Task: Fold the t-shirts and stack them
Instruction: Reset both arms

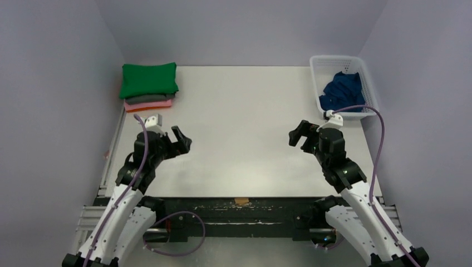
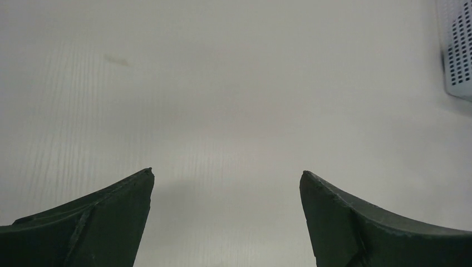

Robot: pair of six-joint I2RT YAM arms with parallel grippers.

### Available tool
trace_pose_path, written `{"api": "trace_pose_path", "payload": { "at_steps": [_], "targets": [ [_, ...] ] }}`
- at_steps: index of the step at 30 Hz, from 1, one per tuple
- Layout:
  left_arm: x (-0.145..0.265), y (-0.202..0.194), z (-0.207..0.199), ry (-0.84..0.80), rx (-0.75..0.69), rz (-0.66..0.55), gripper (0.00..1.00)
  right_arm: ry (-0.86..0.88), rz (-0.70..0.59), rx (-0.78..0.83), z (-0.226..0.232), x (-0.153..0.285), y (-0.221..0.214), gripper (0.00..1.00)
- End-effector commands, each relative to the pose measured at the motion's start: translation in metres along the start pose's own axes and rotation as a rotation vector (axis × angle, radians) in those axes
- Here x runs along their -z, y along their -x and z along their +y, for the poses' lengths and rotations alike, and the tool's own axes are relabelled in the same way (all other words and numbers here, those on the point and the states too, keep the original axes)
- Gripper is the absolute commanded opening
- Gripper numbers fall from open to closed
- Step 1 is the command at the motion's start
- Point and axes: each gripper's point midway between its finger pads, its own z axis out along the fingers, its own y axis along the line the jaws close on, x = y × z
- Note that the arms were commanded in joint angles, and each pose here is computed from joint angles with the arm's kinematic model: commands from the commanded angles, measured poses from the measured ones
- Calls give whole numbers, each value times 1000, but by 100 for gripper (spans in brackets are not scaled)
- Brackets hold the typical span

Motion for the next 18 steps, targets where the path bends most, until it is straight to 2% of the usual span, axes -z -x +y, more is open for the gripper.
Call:
{"api": "trace_pose_path", "payload": {
  "at_steps": [1, 6, 18],
  "targets": [
    [14, -47, 32, 73, 56, 18, 100, -59, -14, 4, -25, 2, -22, 99],
    [19, -58, 31, 10, 79, -31, 100, 99, -6, -5, -5, -5, -41, 99],
    [11, -68, 46, 88, 57, 12, 100, 88, -30, 0, -14, -11, -51, 99]
  ]
}}
